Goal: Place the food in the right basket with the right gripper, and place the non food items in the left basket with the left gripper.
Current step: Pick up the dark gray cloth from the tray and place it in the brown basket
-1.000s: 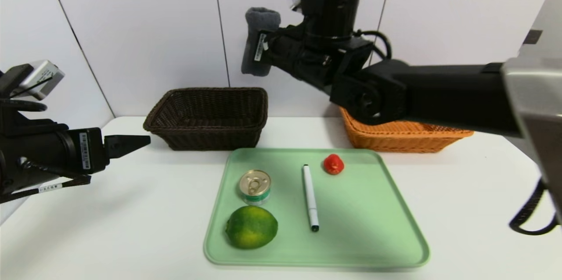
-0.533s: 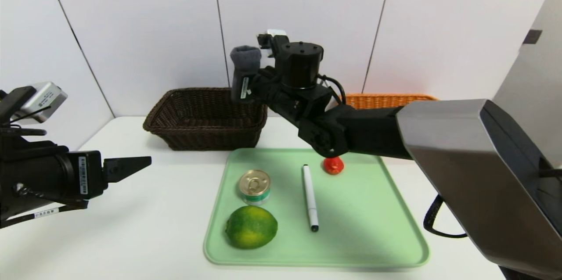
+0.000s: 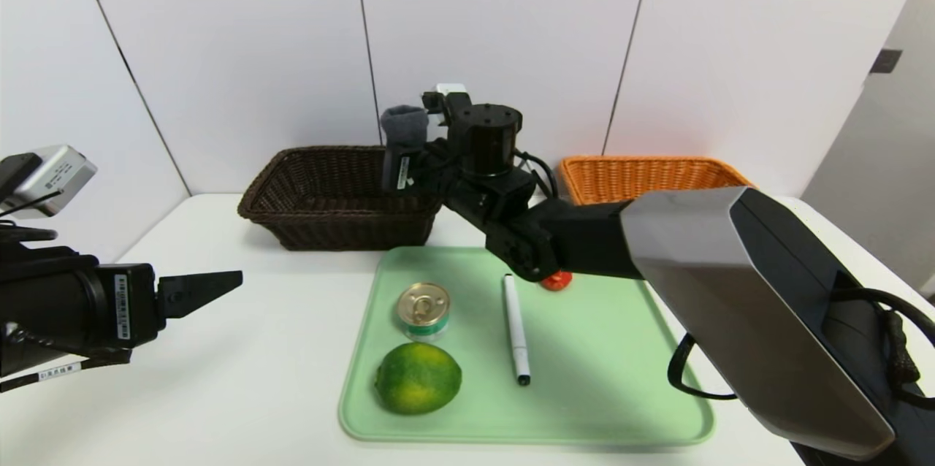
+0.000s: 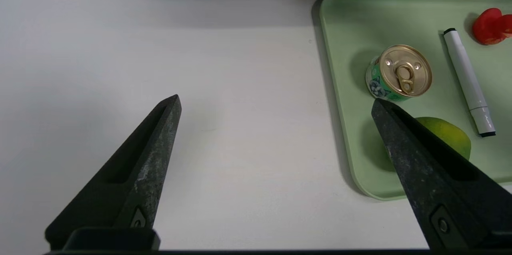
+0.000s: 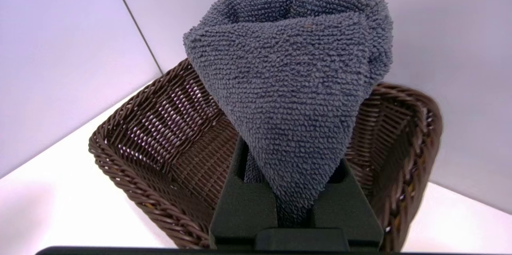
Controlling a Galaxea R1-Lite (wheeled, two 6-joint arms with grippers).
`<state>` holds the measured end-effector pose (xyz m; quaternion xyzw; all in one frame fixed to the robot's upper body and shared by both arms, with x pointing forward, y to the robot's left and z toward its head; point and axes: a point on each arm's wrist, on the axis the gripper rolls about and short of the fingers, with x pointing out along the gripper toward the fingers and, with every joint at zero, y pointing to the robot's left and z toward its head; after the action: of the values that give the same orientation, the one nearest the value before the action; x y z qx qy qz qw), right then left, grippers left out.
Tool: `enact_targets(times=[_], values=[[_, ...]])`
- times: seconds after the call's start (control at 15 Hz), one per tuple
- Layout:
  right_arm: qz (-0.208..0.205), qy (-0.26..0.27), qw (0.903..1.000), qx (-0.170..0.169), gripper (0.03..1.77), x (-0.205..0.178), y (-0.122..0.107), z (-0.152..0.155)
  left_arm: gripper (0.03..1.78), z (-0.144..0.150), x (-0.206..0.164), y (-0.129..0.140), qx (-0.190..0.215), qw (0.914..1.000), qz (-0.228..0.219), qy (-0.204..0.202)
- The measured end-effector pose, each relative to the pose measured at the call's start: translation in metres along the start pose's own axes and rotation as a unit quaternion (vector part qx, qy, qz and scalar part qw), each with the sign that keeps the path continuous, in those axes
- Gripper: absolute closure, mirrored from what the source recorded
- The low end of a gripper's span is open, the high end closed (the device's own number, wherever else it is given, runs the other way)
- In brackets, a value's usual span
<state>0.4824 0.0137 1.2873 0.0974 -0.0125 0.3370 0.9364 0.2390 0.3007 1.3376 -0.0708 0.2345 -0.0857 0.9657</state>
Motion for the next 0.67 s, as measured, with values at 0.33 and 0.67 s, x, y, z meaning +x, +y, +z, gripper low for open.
enact_targets(times=[0.33, 0.67], values=[[0.003, -0.007, 1.0, 0.004, 0.88, 0.0019, -0.0016, -0.0046, 0.12, -0.0048, -0.0046, 0.001, 0.0, 1.0, 0.0, -0.001], [0.002, -0.006, 1.0, 0.004, 0.5, 0.002, -0.0017, -0.0052, 0.12, -0.007, -0.0086, 0.0014, 0.0, 1.0, -0.001, -0.005]])
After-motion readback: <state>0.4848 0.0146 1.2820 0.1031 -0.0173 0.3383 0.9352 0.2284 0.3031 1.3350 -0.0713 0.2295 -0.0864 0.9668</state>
